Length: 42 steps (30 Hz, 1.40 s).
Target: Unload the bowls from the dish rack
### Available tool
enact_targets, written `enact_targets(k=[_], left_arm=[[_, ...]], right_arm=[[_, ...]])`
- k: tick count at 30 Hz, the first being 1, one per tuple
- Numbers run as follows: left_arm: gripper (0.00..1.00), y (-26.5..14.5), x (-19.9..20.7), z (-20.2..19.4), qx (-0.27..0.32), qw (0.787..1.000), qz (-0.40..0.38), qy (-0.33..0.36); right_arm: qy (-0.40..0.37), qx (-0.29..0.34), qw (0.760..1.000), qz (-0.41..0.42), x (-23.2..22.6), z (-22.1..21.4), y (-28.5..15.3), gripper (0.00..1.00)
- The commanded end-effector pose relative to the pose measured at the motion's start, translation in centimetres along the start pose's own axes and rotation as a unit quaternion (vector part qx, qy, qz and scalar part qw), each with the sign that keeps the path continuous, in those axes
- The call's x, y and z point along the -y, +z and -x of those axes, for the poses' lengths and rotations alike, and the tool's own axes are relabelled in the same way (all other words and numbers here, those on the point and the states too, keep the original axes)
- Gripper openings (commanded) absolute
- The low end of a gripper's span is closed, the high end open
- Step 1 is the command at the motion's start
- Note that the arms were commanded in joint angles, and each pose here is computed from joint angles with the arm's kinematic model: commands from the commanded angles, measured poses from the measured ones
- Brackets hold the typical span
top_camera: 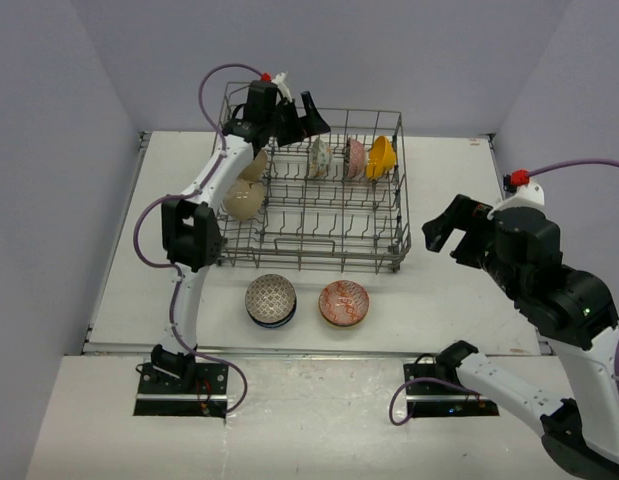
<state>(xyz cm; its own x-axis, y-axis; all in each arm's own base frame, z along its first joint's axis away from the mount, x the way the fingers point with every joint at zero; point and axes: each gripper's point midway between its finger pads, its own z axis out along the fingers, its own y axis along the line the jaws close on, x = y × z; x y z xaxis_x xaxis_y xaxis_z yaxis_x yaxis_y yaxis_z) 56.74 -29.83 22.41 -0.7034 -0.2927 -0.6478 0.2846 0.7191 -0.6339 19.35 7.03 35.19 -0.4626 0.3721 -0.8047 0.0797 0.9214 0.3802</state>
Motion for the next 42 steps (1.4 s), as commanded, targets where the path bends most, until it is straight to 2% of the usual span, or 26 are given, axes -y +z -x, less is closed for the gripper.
enact_targets(k=[1, 6, 10, 14, 17, 18, 23, 24, 27, 32, 35, 37, 40, 42], left_arm=[[1.0, 0.6, 3.1, 3.2, 0.056, 0.996, -0.07, 0.02], [0.95, 2.4, 0.8, 2.2, 0.046, 0.997, -0.066, 0.001], [0.87, 3.9, -0.8, 0.6, 0.028, 0.998, -0.057, -0.015], [0.83, 4.8, -1.2, -0.3, 0.019, 0.998, -0.063, -0.025], [0.76, 5.4, -1.1, -0.7, 0.016, 0.997, -0.073, -0.032], [0.69, 5.7, -1.2, -1.1, 0.011, 0.997, -0.074, -0.036], [0.49, 6.3, -1.2, -1.8, 0.005, 0.995, -0.081, -0.049], [0.38, 6.4, -1.3, -1.7, 0.006, 0.995, -0.08, -0.052], [0.28, 6.4, -1.3, -1.5, 0.011, 0.995, -0.079, -0.053], [0.26, 6.4, -1.9, -1.4, 0.009, 0.995, -0.08, -0.063], [0.2, 6.5, -2.1, -1.7, 0.004, 0.995, -0.079, -0.064], [0.09, 6.5, -2.4, -2.1, -0.001, 0.995, -0.077, -0.067], [0.01, 6.3, -2.2, -2.2, -0.002, 0.995, -0.077, -0.065], [0.0, 5.9, -2.0, -1.7, 0.004, 0.995, -0.076, -0.062]], right_arm=[[0.015, 0.006, 1.0, 0.024, -1.1, 0.6, -0.1, 0.99], [0.01, 0.006, 0.999, 0.031, -1.4, 0.8, -0.3, 0.99], [0.003, 0.004, 1.0, 0.03, -1.4, 0.8, -0.2, 0.99], [-0.003, 0.003, 1.0, 0.025, -1.2, 0.6, 0.0, 0.99], [-0.009, 0.0, 1.0, 0.023, -1.0, 0.3, 0.2, 0.99], [-0.01, 0.0, 1.0, 0.023, -1.0, 0.2, 0.2, 0.99], [-0.011, -0.001, 1.0, 0.023, -0.8, 0.0, 0.3, 0.99], [-0.012, 0.001, 1.0, 0.024, -0.8, 0.0, 0.3, 0.99], [-0.015, 0.001, 1.0, 0.024, -0.9, 0.1, 0.3, 0.99], [-0.019, 0.018, 0.999, 0.026, -0.8, 0.9, -0.2, 0.99], [-0.025, 0.021, 0.999, 0.025, -0.8, 1.1, -0.2, 0.99], [-0.026, 0.02, 0.999, 0.024, -0.8, 1.1, -0.1, 0.99], [-0.027, 0.021, 0.999, 0.025, -0.8, 1.2, -0.2, 0.99], [-0.028, 0.022, 0.999, 0.025, -0.9, 1.3, -0.2, 0.99]])
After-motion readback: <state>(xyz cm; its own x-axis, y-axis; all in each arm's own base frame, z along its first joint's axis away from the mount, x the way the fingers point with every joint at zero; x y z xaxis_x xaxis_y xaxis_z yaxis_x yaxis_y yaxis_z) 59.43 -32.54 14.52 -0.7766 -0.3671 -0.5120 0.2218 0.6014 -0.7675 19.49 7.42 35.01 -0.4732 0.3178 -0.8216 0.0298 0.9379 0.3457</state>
